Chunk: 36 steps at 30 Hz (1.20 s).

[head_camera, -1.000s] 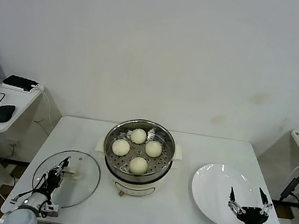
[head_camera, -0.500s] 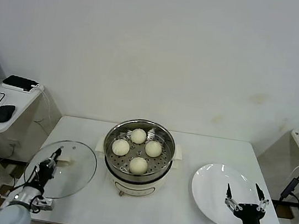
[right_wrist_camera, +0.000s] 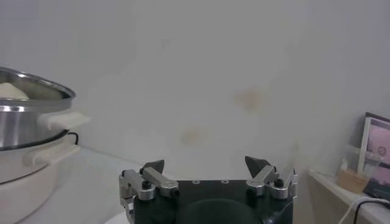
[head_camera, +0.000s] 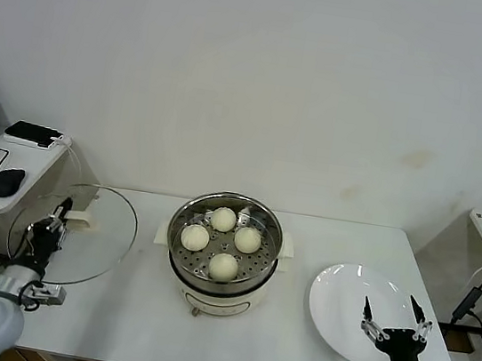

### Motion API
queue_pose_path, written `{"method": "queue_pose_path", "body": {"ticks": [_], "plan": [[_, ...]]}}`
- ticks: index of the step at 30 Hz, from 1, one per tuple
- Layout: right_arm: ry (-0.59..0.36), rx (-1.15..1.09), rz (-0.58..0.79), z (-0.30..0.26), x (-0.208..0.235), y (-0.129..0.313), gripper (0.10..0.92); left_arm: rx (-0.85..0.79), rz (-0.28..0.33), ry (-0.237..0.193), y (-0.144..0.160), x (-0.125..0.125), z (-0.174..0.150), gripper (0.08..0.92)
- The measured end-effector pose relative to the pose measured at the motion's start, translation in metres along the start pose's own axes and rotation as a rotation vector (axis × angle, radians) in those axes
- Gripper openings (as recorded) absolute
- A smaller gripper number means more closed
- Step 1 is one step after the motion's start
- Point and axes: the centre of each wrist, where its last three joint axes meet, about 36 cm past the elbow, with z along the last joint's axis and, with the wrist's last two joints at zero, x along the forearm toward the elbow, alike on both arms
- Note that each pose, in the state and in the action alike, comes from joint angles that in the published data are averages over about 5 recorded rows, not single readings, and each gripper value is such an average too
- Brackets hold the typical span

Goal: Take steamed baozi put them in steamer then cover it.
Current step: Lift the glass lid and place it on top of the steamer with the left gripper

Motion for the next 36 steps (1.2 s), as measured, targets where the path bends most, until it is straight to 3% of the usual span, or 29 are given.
{"method": "queue_pose_path", "body": {"ticks": [9,20,36], "plan": [[0.008,0.011,-0.007,0.000,0.003,0.002,0.823,0.003,-0.021,-0.039,0.033,-0.013,-0.026,0.151],[0.018,0.026,-0.032,0.003,0.002,0.009,0.823,0.024,-0.001,-0.101,0.053,-0.031,-0.103,0.151],[0.039,0.043,-0.077,0.011,-0.010,0.022,0.823,0.079,0.041,-0.073,0.070,-0.056,-0.218,0.151]]}}
